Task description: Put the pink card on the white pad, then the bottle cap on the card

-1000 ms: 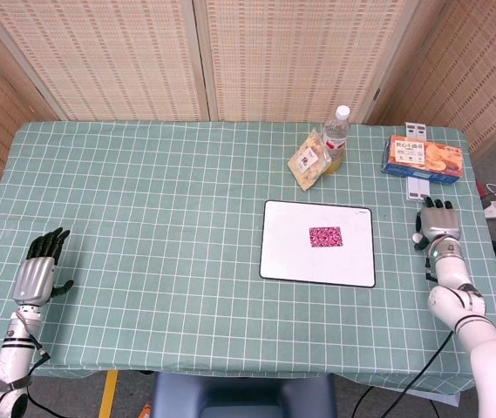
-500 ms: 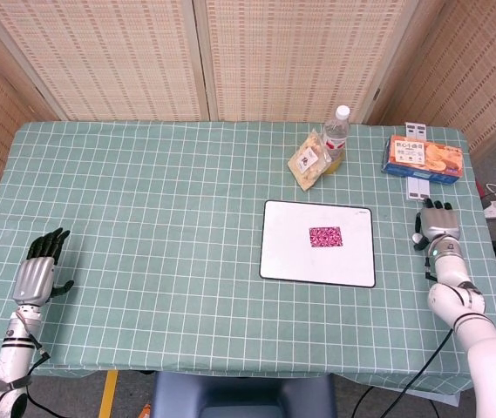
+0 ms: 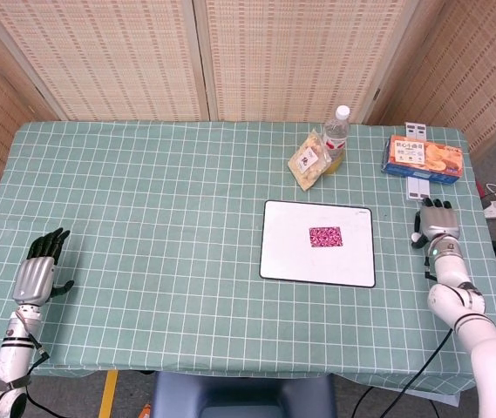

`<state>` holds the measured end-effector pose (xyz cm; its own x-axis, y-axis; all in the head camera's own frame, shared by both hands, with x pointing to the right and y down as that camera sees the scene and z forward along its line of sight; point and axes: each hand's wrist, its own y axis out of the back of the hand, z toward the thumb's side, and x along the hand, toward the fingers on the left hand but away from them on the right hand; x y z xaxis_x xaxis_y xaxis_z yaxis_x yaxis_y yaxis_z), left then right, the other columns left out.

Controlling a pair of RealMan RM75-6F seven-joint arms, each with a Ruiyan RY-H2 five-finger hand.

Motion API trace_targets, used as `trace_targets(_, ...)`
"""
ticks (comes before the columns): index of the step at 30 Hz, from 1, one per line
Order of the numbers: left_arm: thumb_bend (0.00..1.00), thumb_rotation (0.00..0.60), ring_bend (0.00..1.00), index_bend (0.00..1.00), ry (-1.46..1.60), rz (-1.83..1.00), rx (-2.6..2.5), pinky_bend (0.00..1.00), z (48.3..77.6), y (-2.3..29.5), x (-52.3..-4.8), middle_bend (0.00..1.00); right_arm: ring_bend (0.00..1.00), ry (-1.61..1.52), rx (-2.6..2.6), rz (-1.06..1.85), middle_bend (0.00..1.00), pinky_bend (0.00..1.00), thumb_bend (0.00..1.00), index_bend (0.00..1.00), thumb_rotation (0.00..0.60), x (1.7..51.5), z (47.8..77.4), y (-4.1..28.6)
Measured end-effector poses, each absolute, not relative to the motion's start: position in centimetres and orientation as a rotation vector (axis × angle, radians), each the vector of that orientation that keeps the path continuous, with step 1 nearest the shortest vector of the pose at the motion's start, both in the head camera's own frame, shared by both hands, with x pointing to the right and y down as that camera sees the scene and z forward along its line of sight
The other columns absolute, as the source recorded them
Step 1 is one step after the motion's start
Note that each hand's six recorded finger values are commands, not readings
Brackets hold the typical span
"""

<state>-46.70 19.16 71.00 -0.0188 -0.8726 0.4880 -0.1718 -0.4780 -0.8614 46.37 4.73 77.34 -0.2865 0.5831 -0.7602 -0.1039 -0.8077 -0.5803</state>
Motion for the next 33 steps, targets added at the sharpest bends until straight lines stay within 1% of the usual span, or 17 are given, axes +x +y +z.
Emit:
trace_targets(6, 0.16, 0.600, 0.00, 0.00, 1.093, -1.544, -1.682, 0.00, 71.1, 19.2, -46.7, 0.00, 0.00, -0.615, -1.554, 2.108, 0.05, 0.00, 0.24, 0.61, 0.600, 45.7, 77.1, 4.4)
trace_targets(10, 0.16, 0.600, 0.00, 0.00, 1.095, -1.538, -1.682, 0.00, 71.0, 19.0, -46.5, 0.00, 0.00, -0.626, -1.600, 2.054, 0.05, 0.00, 0.25, 0.62, 0.600, 44.2, 76.8, 4.0)
trace_targets(14, 0.16, 0.600, 0.00, 0.00, 1.096, -1.538, -1.681, 0.00, 70.9, 19.1, -46.6, 0.00, 0.00, -0.623, -1.675, 1.962, 0.05, 0.00, 0.25, 0.62, 0.600, 41.3, 76.2, 3.8)
trace_targets(21, 0.16, 0.600, 0.00, 0.00, 1.102, -1.534, -1.679, 0.00, 70.8, 19.0, -46.7, 0.00, 0.00, -0.571, -1.829, 1.754, 0.05, 0.00, 0.25, 0.62, 0.600, 33.3, 74.3, 4.5)
trace_targets(23, 0.16, 0.600, 0.00, 0.00, 1.108, -1.532, -1.678, 0.00, 70.7, 19.0, -46.7, 0.00, 0.00, -0.557, -1.834, 1.729, 0.05, 0.00, 0.25, 0.62, 0.600, 31.8, 73.9, 4.5)
trace_targets(33, 0.16, 0.600, 0.00, 0.00, 1.125, -1.530, -1.685, 0.00, 70.7, 18.9, -46.9, 0.00, 0.00, -0.554, -1.819, 1.754, 0.06, 0.00, 0.25, 0.62, 0.600, 29.5, 74.6, 4.0)
